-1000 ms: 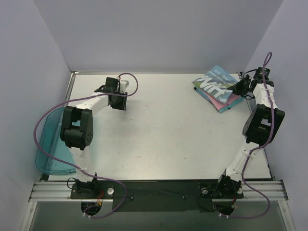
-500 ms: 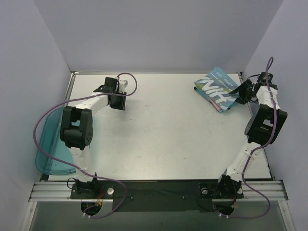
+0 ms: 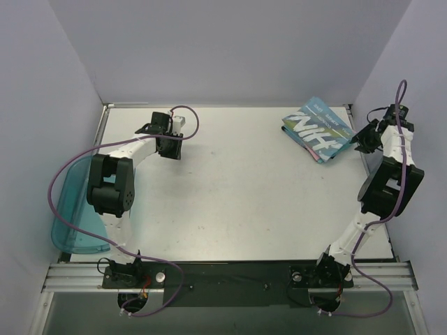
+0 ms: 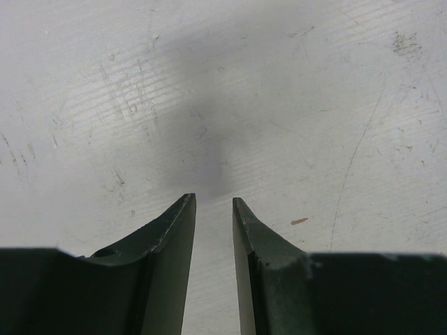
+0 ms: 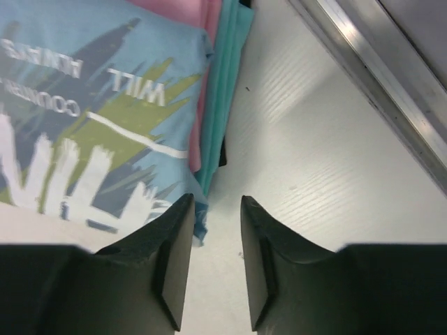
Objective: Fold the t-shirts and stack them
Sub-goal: Put the neatly folded tshirt into the corner of the board with the right arm
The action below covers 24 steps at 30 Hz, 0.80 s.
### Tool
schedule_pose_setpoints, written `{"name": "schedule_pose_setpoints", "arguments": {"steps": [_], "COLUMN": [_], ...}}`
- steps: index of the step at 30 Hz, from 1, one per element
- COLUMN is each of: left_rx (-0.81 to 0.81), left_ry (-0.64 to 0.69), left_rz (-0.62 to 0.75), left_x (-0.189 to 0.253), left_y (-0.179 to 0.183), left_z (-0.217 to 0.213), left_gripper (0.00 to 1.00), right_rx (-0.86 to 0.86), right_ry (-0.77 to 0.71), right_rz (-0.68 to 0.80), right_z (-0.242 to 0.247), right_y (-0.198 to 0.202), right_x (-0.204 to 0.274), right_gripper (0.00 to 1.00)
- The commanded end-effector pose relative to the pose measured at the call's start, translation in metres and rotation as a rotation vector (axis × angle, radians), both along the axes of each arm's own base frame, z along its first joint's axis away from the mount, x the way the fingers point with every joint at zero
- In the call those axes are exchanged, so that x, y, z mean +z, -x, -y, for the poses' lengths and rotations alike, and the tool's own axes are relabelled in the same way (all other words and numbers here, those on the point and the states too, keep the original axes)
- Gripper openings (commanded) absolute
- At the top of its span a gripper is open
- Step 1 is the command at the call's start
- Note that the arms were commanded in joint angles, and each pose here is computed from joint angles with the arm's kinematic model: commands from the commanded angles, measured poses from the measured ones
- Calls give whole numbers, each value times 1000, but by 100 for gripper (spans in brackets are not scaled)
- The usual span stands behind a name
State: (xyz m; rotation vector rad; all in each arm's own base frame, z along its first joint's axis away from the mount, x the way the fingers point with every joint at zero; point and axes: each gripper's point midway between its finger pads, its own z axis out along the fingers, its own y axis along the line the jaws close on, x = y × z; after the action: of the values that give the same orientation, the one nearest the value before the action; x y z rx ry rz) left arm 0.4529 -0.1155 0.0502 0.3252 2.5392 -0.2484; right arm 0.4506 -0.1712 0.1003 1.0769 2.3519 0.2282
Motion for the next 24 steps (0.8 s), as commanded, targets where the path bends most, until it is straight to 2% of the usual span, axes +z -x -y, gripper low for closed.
{"name": "schedule_pose_setpoints", "arguments": {"steps": [1,3,5,8,13,18,24], "left_rx": [-7,-6,-8,-3,-4,-1,-4], "left_ry": [-5,-9,-14,-25,-45,-63,-79], "left_rz": [65,66,71,75,74,76,84], "left_x": [15,15,16,17,16,16,19], "left_y": [-14,-14,-15,-16,-16,-19,-22], "left_z": [-3,-5,-6,-10,-16,-21,-23], "left_gripper": [38,38,38,38,38,38,38], "right_rx": [80,99,104,84,-13,-16,-74], "right_ry": [126,93,30,-67,-92,-43,65], "right_rz": [162,215,236,224,145,171,166], "right_z": [-3,-10,-15,-23,-4,15,41], "right_y": [-16,-32,-46,-58,-73,-106,-112], "right_x": [62,62,55,36,-5,-6,7], "right_gripper": [18,7,0,0,0,0,0]}}
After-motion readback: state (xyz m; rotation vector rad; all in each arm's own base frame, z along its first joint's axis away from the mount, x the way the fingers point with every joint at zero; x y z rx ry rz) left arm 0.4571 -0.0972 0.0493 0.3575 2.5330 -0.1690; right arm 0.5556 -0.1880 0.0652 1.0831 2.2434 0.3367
